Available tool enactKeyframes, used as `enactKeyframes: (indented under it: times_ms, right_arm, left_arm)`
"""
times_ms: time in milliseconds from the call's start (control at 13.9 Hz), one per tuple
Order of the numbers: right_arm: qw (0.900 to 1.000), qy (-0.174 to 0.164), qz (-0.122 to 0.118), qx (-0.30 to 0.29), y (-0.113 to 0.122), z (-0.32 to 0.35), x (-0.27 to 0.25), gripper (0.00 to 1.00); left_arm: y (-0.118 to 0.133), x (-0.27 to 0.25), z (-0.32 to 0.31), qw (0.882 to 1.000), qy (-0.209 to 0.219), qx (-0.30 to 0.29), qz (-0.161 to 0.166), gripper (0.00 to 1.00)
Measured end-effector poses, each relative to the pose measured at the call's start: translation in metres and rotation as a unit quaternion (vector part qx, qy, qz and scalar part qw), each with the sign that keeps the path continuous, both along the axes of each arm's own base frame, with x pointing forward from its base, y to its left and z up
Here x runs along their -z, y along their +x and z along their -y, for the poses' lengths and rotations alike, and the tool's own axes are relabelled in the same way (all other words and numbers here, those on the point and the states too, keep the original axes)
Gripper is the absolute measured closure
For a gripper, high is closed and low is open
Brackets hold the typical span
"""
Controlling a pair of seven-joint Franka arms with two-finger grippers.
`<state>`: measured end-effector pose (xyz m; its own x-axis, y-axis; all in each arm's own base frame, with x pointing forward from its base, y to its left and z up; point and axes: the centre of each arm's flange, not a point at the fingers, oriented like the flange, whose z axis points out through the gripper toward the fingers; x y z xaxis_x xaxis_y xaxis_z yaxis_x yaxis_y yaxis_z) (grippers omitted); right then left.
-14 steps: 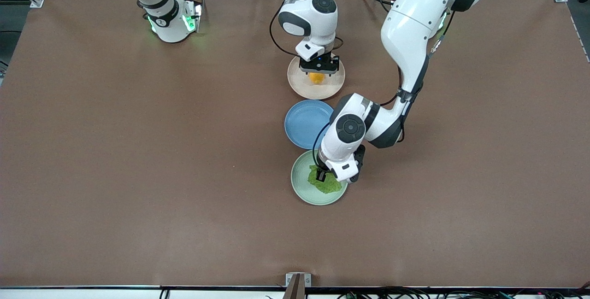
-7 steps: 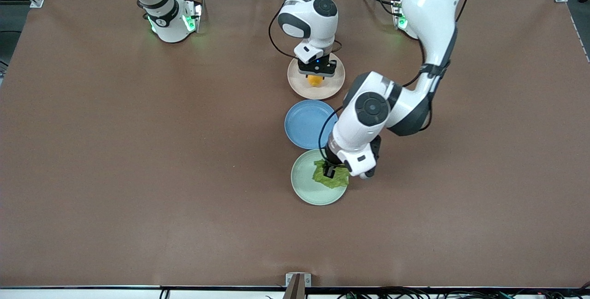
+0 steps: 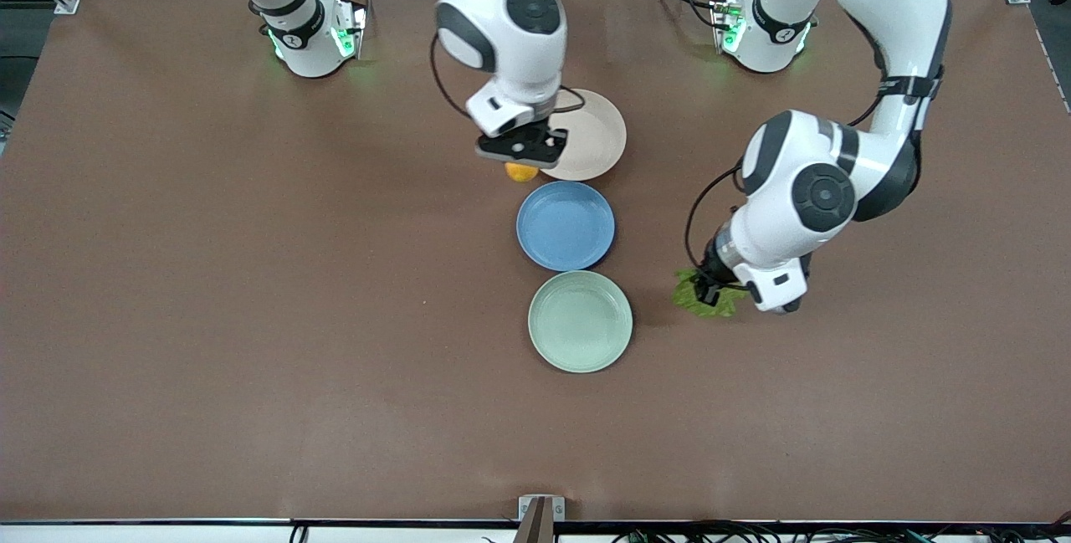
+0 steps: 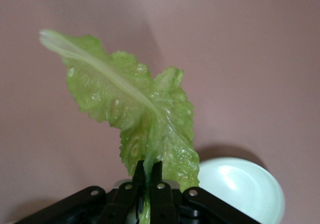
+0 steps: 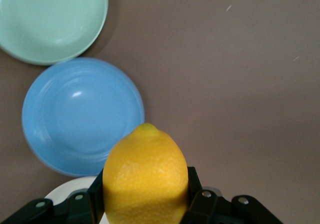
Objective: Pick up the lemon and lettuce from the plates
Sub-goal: 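Lift the lettuce with the left gripper while the right gripper carries the lemon away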
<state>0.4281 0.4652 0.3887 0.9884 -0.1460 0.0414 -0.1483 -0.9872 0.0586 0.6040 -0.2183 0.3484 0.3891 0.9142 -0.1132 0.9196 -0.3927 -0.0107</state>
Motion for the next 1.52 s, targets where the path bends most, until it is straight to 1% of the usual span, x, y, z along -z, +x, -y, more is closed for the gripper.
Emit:
enactKeyframes:
  times_ms: [144,289,361,505,649,794,866,1082,1299,1371,1443,1515]
  right_arm:
    - [1.000,-0.005,-0.014,-0.013,0.032,0.069,-0.003,0.36]
    - [0.999,-0.007,-0.027,-0.021,0.060,0.145,0.014,0.36]
    - [0.999,-0.003,-0.027,-0.027,0.073,0.184,0.027,0.36]
    - [0.999,0.002,-0.026,-0.033,0.095,0.255,0.048,0.36]
    - [0.999,0.005,-0.022,-0.040,0.109,0.307,0.056,0.36]
    - [0.998,0.008,-0.014,-0.056,0.113,0.348,0.071,0.36]
    - [0.998,0.009,-0.013,-0.060,0.112,0.368,0.083,0.36]
    - [0.997,0.020,-0.021,-0.068,0.102,0.408,0.122,0.36]
    - [0.996,0.025,-0.031,-0.076,0.097,0.413,0.155,0.36]
    - [0.996,0.025,-0.034,-0.078,0.096,0.411,0.162,0.36]
    - [0.996,0.025,-0.035,-0.080,0.096,0.410,0.166,0.36]
    - [0.996,0.025,-0.036,-0.083,0.095,0.409,0.167,0.36]
  left_arm:
    - [-0.018,0.013,-0.029,1.000,0.002,0.016,0.000,0.93]
    - [-0.036,0.036,-0.044,1.000,0.003,0.027,0.010,0.93]
    - [-0.045,0.051,-0.048,0.999,0.004,0.030,0.016,0.93]
    - [-0.062,0.077,-0.058,0.999,0.007,0.040,0.018,0.93]
    - [-0.072,0.094,-0.072,0.999,0.009,0.052,0.016,0.93]
    - [-0.076,0.102,-0.084,0.998,0.010,0.055,0.023,0.93]
    - [-0.078,0.105,-0.089,0.998,0.010,0.057,0.024,0.93]
    - [-0.082,0.117,-0.098,0.997,0.011,0.066,0.025,0.93]
    - [-0.082,0.125,-0.101,0.997,0.012,0.074,0.025,0.93]
    - [-0.082,0.126,-0.102,0.997,0.012,0.074,0.027,0.89]
    - [-0.080,0.125,-0.106,0.997,0.012,0.075,0.030,0.79]
    - [-0.077,0.123,-0.112,0.996,0.011,0.079,0.035,0.67]
